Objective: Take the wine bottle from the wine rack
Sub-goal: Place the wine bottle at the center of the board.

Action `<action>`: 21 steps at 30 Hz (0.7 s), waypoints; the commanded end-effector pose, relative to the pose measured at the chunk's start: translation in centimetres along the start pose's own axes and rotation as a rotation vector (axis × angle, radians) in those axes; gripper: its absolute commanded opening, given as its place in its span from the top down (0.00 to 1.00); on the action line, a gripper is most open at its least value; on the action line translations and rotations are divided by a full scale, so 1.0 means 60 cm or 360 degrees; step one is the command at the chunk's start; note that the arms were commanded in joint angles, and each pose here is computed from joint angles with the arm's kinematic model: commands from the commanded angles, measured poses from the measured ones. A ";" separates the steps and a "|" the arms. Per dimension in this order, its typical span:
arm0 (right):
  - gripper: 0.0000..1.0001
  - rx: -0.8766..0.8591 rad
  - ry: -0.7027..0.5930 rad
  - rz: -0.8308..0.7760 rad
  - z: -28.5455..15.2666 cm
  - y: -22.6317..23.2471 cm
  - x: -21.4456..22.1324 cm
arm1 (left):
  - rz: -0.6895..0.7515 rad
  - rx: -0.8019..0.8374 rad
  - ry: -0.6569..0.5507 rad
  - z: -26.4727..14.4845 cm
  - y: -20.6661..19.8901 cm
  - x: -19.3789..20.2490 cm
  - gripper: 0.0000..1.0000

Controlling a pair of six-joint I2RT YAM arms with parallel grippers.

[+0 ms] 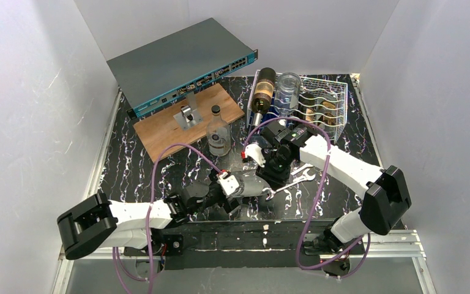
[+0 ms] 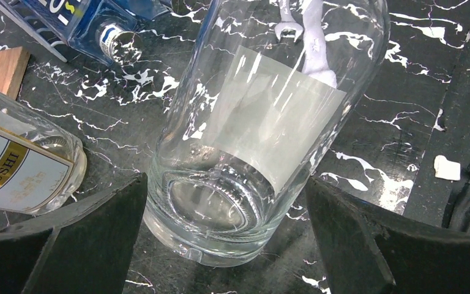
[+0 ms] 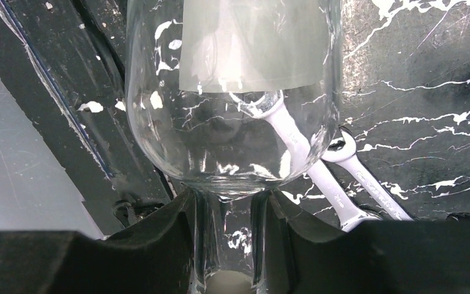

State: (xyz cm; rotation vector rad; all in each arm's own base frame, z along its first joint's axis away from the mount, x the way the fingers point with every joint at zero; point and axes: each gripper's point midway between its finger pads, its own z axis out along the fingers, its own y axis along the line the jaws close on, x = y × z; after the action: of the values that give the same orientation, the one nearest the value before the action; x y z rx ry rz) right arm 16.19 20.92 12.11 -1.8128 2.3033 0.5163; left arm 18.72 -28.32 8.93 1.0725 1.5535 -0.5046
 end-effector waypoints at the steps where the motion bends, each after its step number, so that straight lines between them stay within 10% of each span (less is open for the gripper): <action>1: 0.87 -0.0103 -0.0345 -0.0184 -0.034 0.023 -0.095 | -0.0035 -0.0011 0.0076 -0.002 -0.002 0.033 0.02; 21: 0.61 -0.0045 -0.0202 -0.0243 -0.031 0.027 -0.128 | -0.0067 -0.0120 0.0158 -0.005 0.016 0.073 0.02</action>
State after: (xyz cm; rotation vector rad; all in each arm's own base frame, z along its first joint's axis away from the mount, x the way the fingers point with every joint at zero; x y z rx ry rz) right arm 17.37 21.75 13.17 -1.8910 2.2951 0.3611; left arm 19.75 -28.01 8.58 1.0119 1.5471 -0.4800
